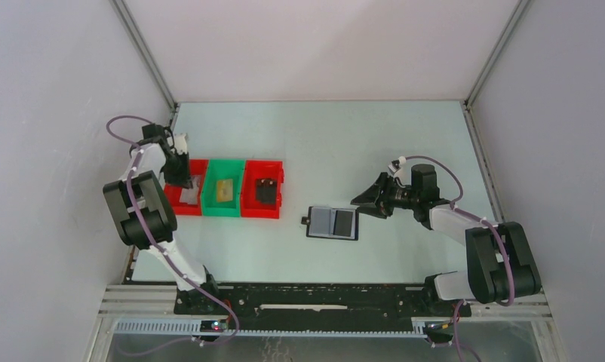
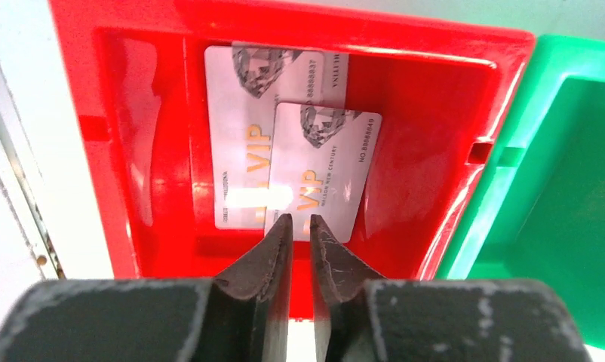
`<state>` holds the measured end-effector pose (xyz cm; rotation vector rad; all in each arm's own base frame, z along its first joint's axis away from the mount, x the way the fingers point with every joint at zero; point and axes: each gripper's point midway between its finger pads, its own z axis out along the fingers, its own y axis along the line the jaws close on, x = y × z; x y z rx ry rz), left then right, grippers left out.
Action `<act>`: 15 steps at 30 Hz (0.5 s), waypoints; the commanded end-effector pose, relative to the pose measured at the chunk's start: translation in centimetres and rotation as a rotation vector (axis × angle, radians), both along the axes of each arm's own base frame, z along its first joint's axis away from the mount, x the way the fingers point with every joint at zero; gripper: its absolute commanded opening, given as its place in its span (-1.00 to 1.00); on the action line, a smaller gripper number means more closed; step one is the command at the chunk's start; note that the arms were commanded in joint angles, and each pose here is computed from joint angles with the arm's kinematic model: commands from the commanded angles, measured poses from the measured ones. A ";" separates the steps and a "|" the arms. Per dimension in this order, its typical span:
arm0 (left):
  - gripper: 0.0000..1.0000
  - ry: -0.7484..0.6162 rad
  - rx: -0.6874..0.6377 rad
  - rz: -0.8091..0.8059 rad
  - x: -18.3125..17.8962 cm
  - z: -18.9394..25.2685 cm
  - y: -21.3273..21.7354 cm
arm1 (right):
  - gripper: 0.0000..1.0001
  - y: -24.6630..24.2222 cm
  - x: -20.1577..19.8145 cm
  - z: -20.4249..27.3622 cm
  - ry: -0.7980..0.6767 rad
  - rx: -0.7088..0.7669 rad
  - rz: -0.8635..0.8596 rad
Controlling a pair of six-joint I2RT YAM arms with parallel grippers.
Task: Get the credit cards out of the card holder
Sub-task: Place the credit card in the storage box, then remove the credit card from the card holder.
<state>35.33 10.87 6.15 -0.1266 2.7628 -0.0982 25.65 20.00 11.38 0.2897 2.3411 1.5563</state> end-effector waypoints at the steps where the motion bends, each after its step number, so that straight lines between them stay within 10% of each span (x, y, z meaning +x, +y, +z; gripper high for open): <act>1: -0.60 -0.078 0.100 0.076 0.8 4.8 2.1 | 0.22 0.0 0.8 1.7 -0.078 0.002 0.005; 7: -0.59 -0.266 0.205 0.154 -0.3 14.9 2.2 | 0.23 -0.2 0.7 1.3 -0.087 -0.044 -0.013; 15: -0.35 -0.583 0.159 -0.004 -2.5 23.8 -9.3 | 0.22 0.4 -0.6 -1.2 -0.058 -0.256 -0.048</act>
